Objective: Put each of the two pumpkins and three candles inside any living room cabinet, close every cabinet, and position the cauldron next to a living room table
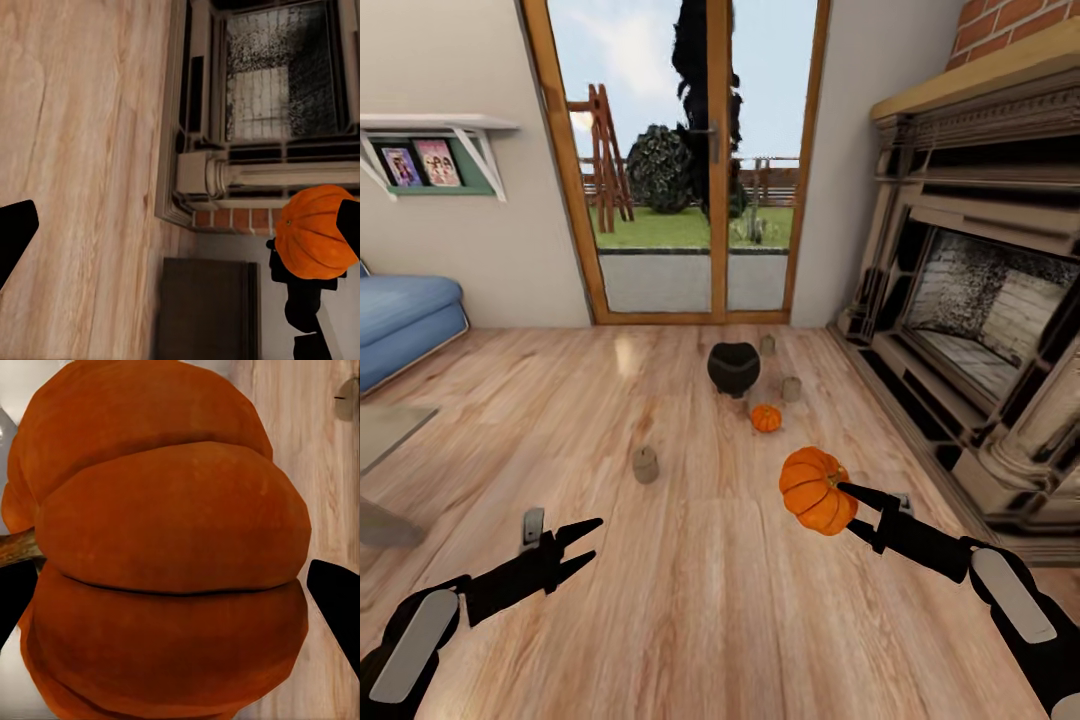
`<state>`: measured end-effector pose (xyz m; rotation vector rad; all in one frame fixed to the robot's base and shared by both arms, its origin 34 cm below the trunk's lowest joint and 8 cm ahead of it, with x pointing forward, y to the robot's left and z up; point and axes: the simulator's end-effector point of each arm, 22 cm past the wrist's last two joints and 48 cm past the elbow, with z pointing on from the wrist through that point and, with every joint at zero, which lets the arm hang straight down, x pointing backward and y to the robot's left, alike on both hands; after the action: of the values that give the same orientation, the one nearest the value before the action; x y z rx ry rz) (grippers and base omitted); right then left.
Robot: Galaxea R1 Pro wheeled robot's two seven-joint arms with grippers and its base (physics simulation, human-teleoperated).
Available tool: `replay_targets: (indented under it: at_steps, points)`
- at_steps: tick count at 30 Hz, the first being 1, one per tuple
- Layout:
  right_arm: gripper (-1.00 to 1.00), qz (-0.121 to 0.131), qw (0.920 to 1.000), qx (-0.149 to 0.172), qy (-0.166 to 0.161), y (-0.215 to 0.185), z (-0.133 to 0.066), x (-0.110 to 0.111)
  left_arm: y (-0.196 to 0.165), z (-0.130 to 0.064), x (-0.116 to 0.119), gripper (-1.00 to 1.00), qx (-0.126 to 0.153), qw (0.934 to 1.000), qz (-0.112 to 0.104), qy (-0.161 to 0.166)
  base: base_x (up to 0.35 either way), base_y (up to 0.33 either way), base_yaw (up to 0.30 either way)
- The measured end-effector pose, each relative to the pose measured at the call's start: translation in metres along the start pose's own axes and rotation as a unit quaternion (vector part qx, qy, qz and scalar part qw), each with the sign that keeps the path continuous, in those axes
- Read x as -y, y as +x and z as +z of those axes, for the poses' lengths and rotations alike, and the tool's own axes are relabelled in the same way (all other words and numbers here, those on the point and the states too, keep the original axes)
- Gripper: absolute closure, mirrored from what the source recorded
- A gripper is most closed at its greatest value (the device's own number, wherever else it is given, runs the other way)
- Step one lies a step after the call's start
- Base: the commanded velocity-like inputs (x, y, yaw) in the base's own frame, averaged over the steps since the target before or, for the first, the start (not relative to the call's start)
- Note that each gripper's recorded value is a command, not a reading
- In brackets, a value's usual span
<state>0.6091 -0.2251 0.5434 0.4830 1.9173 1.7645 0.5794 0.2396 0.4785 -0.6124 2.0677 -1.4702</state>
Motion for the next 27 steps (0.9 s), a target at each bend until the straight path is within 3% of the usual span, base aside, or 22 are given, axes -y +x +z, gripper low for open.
replay_targets:
  at_steps: [15,27]
  points:
    - [1.0,-0.001,1.0,0.0,0.003,0.0,0.0,0.002,-0.009,-0.007,0.001,-1.0,0.004,1.0,0.005,-0.001,0.315,0.103,-0.273]
    - [1.0,-0.001,1.0,0.0,0.004,0.0,0.001,0.002,-0.01,-0.008,0.001,-1.0,0.005,1.0,0.006,-0.002,0.293,0.167,-0.028]
